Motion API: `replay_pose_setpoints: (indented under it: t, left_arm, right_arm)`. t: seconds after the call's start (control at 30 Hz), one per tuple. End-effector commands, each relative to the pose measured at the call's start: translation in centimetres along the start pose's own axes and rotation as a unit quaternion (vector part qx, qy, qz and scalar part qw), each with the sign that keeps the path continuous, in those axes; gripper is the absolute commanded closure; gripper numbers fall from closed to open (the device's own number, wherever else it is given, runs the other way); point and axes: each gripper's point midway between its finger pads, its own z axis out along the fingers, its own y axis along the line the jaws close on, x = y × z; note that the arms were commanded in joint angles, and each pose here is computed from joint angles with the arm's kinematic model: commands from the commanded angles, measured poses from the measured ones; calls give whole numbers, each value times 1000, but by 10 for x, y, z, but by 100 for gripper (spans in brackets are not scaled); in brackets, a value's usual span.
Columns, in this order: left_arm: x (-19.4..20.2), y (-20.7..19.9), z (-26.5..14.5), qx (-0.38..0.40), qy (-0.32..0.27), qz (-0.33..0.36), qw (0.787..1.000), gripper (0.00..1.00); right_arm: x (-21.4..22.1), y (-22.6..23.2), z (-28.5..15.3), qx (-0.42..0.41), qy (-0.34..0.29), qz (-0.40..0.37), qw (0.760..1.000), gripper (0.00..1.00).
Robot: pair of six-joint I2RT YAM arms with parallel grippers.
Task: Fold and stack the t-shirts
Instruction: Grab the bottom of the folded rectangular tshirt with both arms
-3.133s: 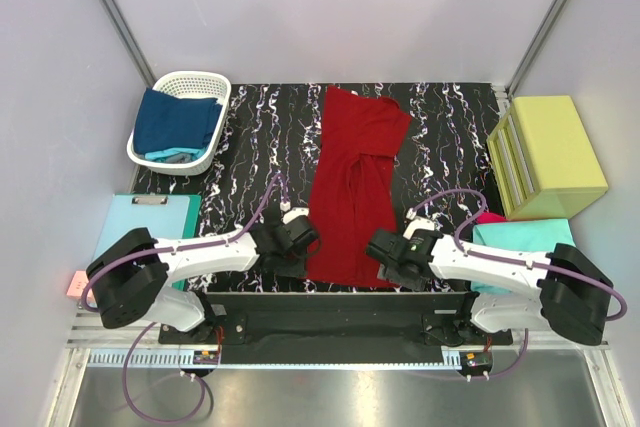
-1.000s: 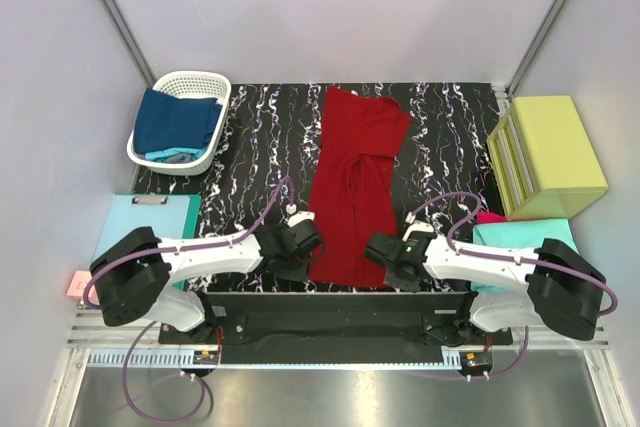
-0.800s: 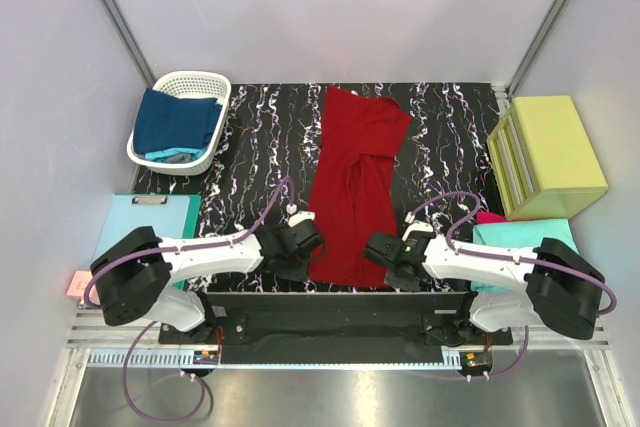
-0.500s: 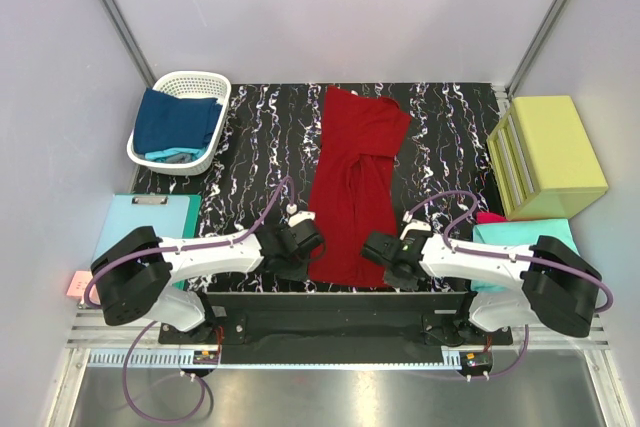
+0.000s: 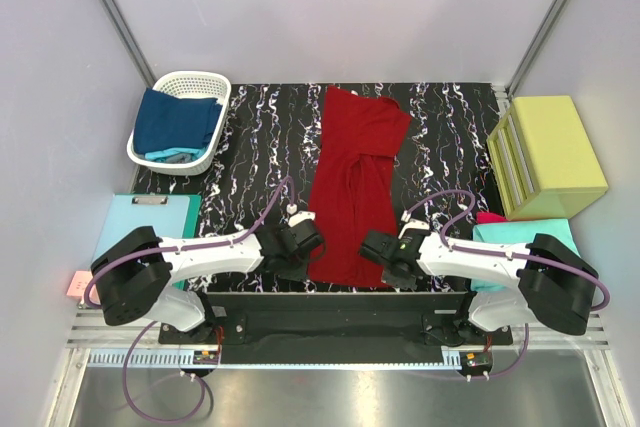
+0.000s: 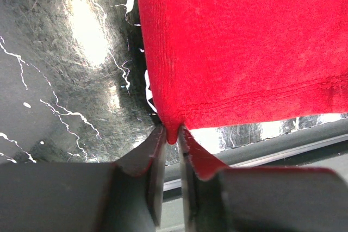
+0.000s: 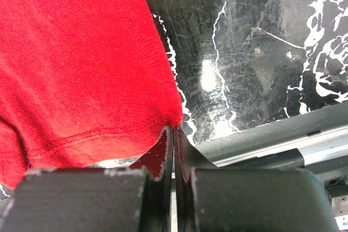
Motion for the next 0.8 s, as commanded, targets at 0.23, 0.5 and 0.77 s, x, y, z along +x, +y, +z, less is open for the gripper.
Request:
replay_pose_setpoints:
  t: [0.23,0.5,0.77]
  left_arm:
    - [-18,-7,-15,5,-38,14,999,100]
    - [-25,-10,-25,10,-59,20,998,100]
    - [-50,-22,-46,16,-92,26,995,100]
  right_arm:
    - [-6,6,-10,-7,-11,-4,1000,100]
    - [-14,12,-25,-18,-39,-15,999,100]
    - [-31,19,-46,-32,-67,-8,997,100]
